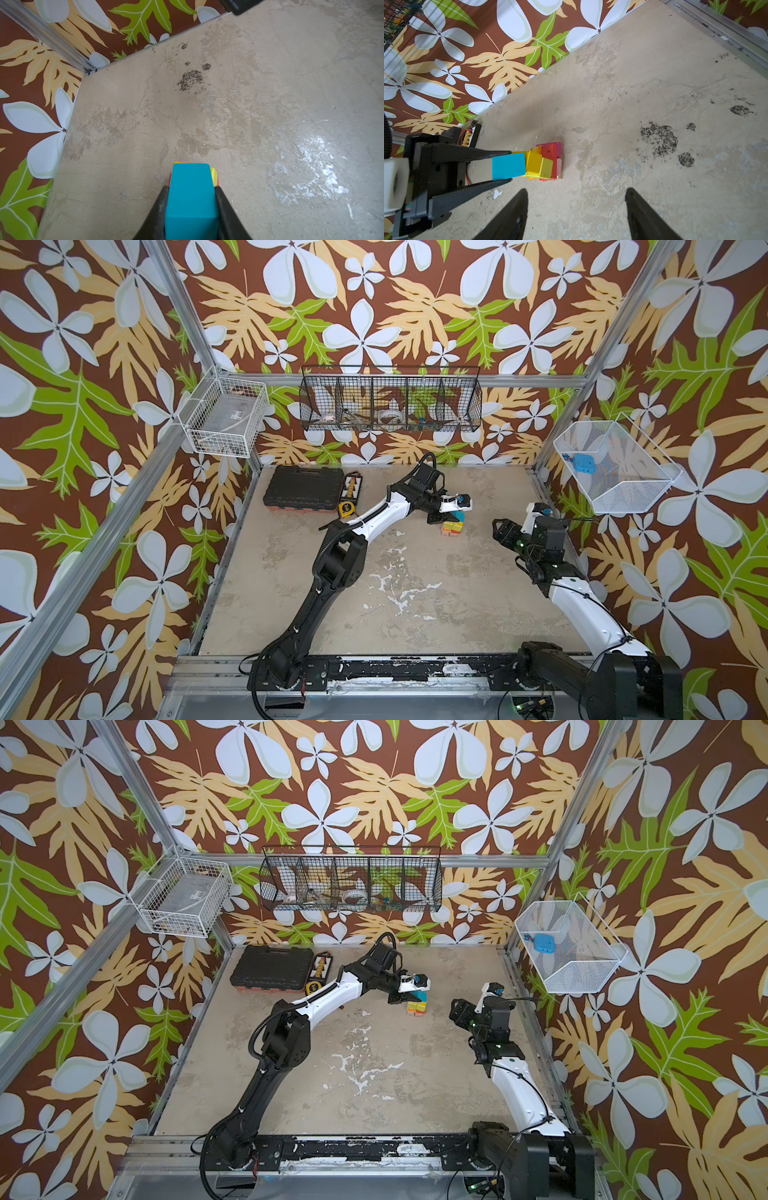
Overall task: Build the wood block tower
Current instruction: 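Carry the teal wedge over the tower with the left gripper, then lower the teal wedge onto the yellow arch and open the left gripper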
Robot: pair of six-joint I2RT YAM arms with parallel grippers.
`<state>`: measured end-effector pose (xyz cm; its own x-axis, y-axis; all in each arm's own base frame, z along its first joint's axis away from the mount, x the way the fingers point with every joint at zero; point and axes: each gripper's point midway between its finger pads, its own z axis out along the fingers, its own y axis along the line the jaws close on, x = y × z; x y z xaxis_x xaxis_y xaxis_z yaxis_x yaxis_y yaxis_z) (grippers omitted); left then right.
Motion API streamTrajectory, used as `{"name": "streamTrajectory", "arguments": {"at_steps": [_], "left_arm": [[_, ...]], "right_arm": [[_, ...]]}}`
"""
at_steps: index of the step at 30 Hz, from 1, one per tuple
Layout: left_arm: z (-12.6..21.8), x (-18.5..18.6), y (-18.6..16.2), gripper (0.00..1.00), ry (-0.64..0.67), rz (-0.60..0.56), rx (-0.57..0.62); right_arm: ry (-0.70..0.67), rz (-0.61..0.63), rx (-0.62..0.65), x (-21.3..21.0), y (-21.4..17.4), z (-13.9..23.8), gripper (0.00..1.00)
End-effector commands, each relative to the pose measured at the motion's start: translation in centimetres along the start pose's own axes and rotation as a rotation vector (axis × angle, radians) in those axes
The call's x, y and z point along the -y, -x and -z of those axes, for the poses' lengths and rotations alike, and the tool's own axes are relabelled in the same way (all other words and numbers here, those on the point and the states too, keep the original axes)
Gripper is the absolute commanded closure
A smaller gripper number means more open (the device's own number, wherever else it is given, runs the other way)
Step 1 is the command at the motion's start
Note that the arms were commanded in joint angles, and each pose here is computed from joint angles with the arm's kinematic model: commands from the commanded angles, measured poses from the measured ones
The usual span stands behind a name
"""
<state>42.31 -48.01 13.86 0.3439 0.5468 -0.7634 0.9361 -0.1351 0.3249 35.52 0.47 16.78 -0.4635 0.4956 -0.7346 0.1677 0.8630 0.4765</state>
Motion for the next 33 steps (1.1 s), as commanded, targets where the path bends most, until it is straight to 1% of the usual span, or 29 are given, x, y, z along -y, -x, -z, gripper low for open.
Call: {"name": "streamTrajectory", "arguments": {"at_steps": [1,9,12,24,33], "left_arm": [[0.5,-0.8,0.9,0.64,0.03,-0.01,0.018],[1.0,-1.4,1.4,0.45,0.072,-0.003,0.026],[1.2,-1.5,1.5,0.42,0.083,-0.004,0.025],[1.3,-2.2,0.6,0.42,0.133,-0.008,-0.02],[1.4,-2.1,1.0,0.42,0.129,-0.01,0.0]], "right_arm": [[0.022,0.007,0.021,-0.6,0.8,0.0,0.26],[0.027,0.009,0.019,-0.7,0.7,0.0,0.26],[0.029,0.008,0.017,-0.7,0.7,0.0,0.27],[0.03,0.008,0.019,-0.8,0.7,0.1,0.27],[0.032,0.007,0.017,-0.8,0.7,0.0,0.27]]}}
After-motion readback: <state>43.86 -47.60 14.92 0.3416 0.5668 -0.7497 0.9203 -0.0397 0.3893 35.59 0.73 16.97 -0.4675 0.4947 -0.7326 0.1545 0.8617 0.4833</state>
